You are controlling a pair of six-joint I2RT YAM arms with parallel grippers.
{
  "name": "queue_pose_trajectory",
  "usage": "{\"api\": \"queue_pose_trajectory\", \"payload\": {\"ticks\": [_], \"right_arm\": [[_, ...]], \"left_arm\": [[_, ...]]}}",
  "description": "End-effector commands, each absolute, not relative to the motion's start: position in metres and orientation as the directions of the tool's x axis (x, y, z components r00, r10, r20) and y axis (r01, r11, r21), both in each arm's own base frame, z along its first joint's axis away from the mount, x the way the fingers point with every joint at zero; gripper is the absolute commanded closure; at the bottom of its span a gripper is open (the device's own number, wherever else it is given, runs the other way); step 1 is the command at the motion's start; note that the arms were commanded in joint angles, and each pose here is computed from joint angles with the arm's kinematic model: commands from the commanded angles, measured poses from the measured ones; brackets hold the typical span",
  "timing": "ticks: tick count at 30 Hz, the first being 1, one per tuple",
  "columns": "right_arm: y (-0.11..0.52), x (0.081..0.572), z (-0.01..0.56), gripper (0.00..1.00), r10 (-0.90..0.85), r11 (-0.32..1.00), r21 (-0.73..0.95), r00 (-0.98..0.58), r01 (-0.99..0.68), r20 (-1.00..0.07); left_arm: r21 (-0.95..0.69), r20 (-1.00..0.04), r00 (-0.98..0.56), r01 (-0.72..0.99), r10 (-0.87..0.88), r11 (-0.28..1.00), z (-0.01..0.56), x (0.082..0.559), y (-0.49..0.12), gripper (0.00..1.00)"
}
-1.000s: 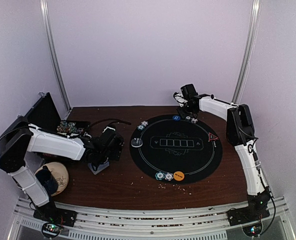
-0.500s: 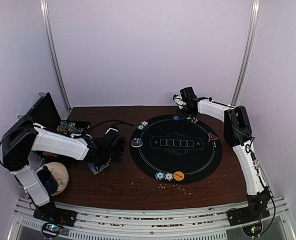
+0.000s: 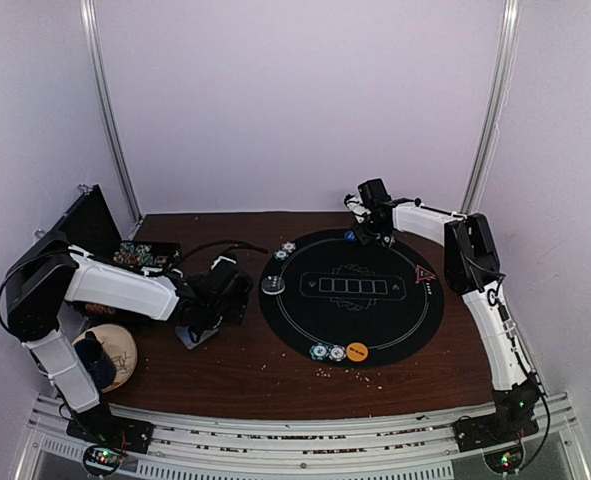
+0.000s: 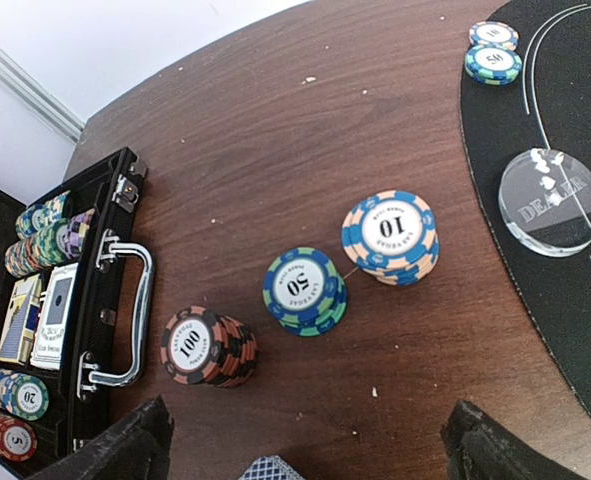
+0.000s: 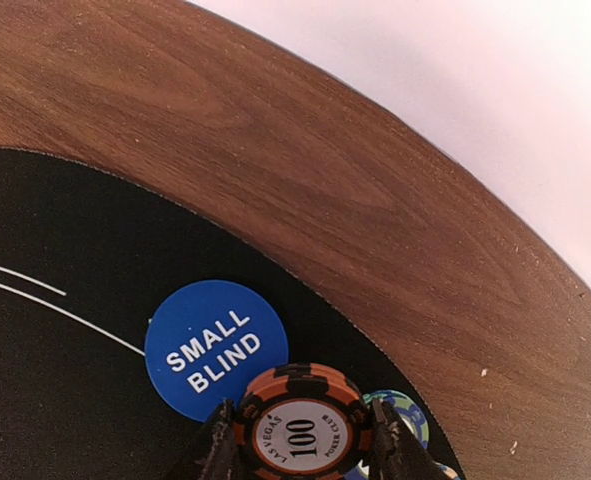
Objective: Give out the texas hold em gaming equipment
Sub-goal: Place the poker chips pile in the small blind area.
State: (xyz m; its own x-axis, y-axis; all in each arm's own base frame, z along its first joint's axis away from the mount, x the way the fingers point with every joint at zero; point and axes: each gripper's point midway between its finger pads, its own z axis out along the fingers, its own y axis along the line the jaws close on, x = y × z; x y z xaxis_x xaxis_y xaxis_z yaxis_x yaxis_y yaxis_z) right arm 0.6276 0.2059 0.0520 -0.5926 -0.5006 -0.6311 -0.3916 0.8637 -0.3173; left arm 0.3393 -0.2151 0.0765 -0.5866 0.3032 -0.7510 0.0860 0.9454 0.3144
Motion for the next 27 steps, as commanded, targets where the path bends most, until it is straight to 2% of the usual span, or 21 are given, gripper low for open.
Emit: {"api": "queue_pose_trajectory", "payload": {"ticks": [1, 15, 23, 27], "right_arm": [[0.2024, 0.6362, 0.0581, 0.82, -0.499, 0.866, -0.339, -0.577, -0.368, -0.646], [0.1995, 0.6362, 0.054, 0.79, -0.509, 0.86, -0.353, -0.581, -0.368, -0.635], [0.1996, 0.6361, 0.0537, 0.72, -0.512, 0.858, -0.355, -0.58, -0.371, -0.633], [0.1985, 0.6368, 0.0555, 0.63, -0.512, 0.859, -0.358, -0.58, -0.367, -0.634]], "left_arm": [[0.304, -0.763, -0.573, 0.089, 0.299, 0.948, 0.0822, 0.3446, -0.2233, 0.02], [0.312, -0.756, -0.578, 0.097, 0.308, 0.945, 0.0787, 0.3449, -0.2251, 0.02], [0.315, -0.753, -0.58, 0.097, 0.311, 0.944, 0.0776, 0.3452, -0.2255, 0.02], [0.316, -0.752, -0.58, 0.098, 0.312, 0.944, 0.0772, 0.3457, -0.226, 0.02]]}}
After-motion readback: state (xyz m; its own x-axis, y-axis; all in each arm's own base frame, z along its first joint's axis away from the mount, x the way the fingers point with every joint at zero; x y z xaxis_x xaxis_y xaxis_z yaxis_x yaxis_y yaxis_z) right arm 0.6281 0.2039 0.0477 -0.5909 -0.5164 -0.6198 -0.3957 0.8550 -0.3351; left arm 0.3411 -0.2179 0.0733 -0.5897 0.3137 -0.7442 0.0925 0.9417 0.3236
